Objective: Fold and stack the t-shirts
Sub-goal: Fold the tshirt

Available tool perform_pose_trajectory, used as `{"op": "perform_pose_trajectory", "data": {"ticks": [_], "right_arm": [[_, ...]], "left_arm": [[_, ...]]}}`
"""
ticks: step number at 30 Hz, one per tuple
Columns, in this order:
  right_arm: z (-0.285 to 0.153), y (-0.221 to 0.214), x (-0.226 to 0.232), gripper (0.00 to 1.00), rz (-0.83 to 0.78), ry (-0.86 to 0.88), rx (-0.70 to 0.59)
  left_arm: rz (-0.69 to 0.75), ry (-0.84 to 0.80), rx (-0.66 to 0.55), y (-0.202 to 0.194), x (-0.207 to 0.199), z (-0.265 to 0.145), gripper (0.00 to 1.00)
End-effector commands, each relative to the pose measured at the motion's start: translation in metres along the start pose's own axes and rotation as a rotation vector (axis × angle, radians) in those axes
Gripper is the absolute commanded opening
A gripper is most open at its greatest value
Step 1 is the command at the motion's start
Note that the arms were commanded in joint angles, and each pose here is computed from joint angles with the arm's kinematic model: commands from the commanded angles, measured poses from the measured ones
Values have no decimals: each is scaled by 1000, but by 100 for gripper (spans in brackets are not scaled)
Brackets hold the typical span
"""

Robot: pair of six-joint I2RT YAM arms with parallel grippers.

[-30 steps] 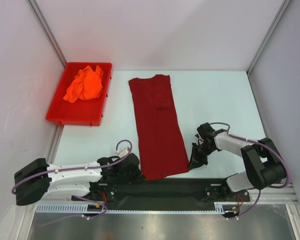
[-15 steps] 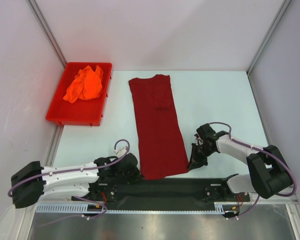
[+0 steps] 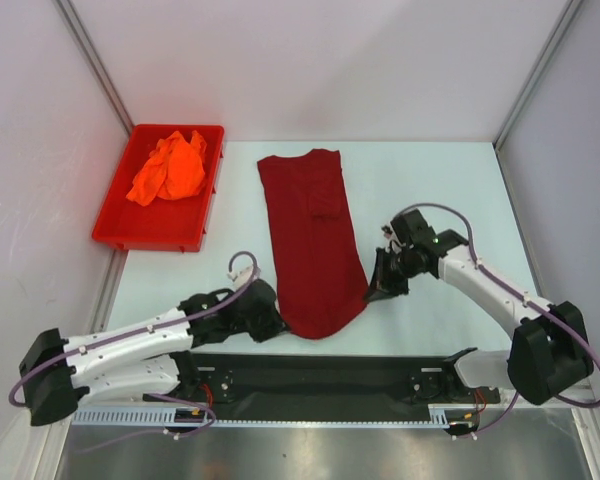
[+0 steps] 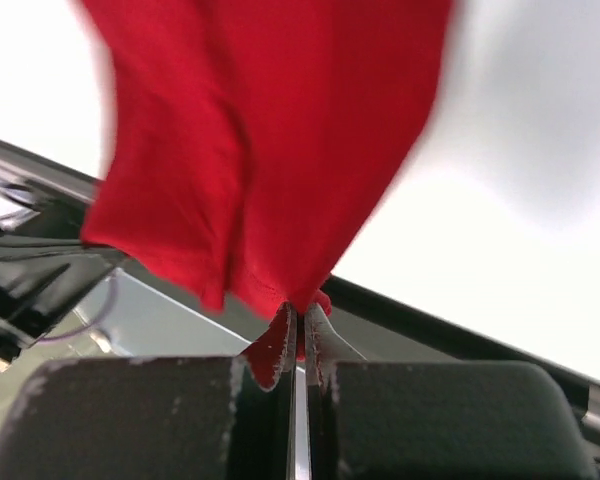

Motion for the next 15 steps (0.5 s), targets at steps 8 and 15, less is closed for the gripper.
{"op": "perform_pose_trajectory", "data": {"ticks": [8, 15], "right_arm": [[-8, 114, 29, 0, -94, 59, -120], [31, 181, 27, 0, -99, 66, -99]], "left_arm": [[133, 15, -118, 125, -42, -16, 0], [225, 105, -36, 185, -71, 30, 0]]}}
Point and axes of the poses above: each gripper's point midway between its finger pads, its own z axis out along the fingers, its own x axis along the line the jaws close on, y = z × x, the point moved 9 cm from there along -z, back along the fingers, and after that the axes turned 9 degrees about -z, right-handed, at the moved point
